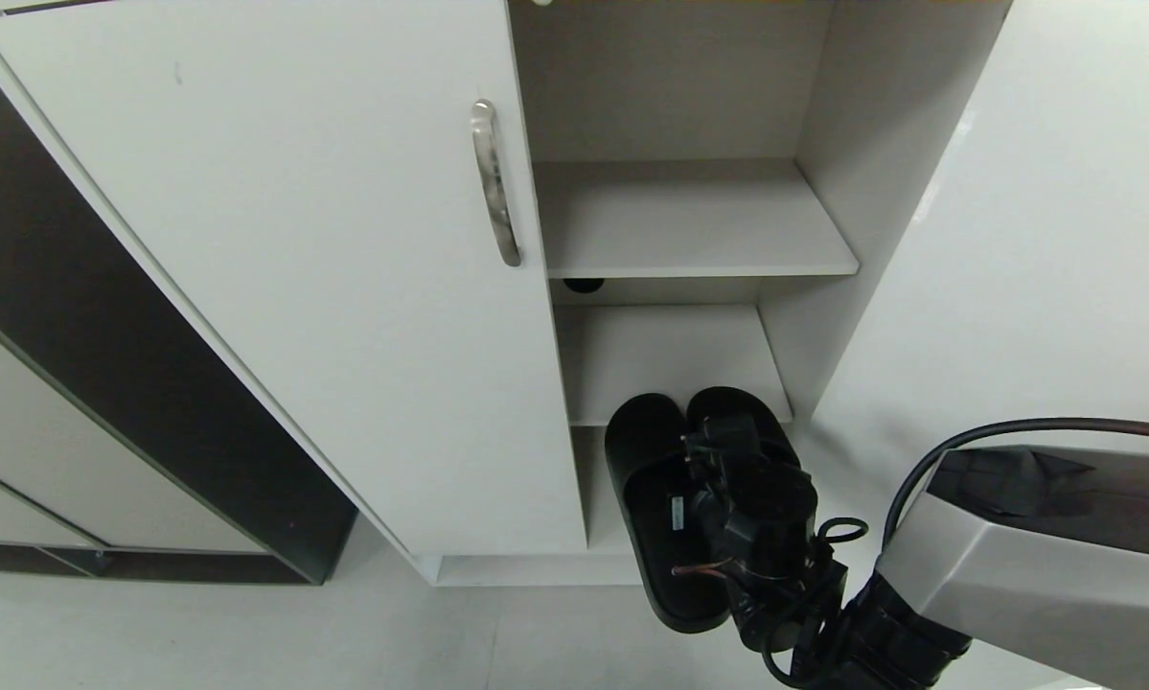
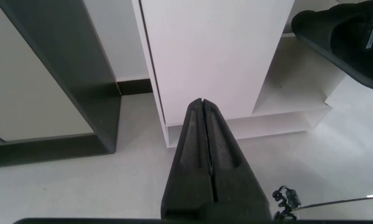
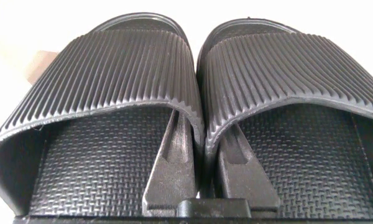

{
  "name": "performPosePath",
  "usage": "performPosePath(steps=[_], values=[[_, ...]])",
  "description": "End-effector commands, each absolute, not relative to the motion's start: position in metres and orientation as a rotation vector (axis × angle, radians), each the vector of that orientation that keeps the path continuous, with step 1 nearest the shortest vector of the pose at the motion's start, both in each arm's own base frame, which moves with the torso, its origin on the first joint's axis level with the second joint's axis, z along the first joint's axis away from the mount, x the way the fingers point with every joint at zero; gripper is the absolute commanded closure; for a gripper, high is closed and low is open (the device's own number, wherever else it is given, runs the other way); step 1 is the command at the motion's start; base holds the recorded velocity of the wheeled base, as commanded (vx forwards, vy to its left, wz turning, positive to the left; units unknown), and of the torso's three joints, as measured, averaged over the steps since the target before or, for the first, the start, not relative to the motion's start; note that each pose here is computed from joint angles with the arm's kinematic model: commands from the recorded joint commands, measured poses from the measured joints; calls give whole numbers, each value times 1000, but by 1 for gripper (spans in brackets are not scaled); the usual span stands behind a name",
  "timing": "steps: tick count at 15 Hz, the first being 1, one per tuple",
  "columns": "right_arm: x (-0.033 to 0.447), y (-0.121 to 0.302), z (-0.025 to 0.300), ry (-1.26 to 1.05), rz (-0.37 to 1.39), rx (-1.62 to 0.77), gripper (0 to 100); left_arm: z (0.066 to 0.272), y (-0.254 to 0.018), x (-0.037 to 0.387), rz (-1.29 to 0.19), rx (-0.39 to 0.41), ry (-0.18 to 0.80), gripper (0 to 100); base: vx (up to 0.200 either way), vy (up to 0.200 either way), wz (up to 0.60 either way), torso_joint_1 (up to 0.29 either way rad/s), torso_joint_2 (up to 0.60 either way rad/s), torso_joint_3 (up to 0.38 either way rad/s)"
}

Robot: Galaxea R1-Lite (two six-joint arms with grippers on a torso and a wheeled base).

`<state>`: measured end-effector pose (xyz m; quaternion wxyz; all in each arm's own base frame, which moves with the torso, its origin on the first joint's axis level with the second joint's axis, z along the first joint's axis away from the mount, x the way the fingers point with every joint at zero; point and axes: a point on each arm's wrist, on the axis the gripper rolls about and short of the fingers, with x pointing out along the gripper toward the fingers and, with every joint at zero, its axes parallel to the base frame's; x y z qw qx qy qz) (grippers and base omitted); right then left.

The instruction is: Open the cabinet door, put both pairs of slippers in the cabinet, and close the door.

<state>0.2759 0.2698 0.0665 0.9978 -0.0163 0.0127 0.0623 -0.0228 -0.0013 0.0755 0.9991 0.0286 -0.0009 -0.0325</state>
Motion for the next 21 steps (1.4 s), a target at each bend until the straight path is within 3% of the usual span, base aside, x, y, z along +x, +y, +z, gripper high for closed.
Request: performPosePath(steps=[1,3,9,17,21], values=[[276,270,66,25,126,-33,100,76,-1,-23,-66,58,0,100,0,0,0,0,0,0],[276,270,66,25,126,-33,100,76,-1,-23,-64,57,0,100,0,0,0,0,0,0],[276,270,67,24,126,-32,100,76,-1,-23,-64,57,0,100,200,0,0,2,1,1],[285,275,67,23,89,3,100,76,-1,-23,-64,55,0,100,0,0,0,0,0,0],[326,278,71,47,25,27,100,76,-1,-23,-64,54,0,100,0,0,0,0,0,0]])
